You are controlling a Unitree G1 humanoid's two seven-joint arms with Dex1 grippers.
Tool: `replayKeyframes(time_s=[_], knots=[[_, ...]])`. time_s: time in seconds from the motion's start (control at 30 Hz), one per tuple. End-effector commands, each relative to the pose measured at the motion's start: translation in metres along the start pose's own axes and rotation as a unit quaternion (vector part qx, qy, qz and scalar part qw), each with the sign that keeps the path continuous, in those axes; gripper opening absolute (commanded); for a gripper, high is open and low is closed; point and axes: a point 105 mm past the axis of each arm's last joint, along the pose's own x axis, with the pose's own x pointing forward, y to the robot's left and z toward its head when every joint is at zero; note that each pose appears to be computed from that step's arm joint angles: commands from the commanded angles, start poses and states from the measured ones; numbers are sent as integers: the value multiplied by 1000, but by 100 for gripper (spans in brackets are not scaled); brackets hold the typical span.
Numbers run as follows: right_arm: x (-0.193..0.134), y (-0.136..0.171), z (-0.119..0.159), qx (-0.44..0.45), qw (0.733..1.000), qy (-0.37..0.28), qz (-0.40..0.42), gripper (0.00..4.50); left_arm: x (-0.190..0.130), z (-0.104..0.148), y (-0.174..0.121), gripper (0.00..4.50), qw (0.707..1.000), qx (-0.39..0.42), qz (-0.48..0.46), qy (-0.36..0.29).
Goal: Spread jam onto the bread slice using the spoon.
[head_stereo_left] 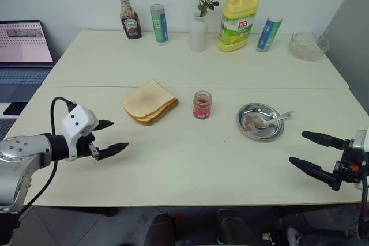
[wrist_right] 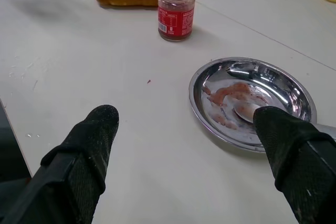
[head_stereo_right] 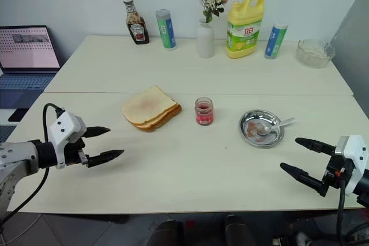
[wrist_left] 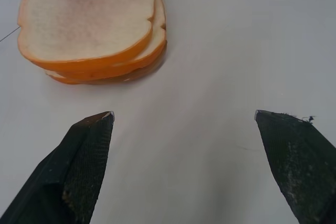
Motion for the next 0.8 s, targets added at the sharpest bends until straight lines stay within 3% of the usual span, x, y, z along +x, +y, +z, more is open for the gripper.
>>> replayKeyframes(time_s=[0.03, 0.43, 0.8], knots=[[-4, -5, 8, -17, 1000, -6, -11, 444, 0, 11, 1, 450, 1000, 19, 0, -14], [0, -13, 8, -6, 1000, -2, -29, 444, 2, 9, 3, 450, 999, 31, 12, -23], [9, -2, 8, 9, 1000, -1, -10, 444, 1, 5, 7, 450, 999, 8, 34, -41]])
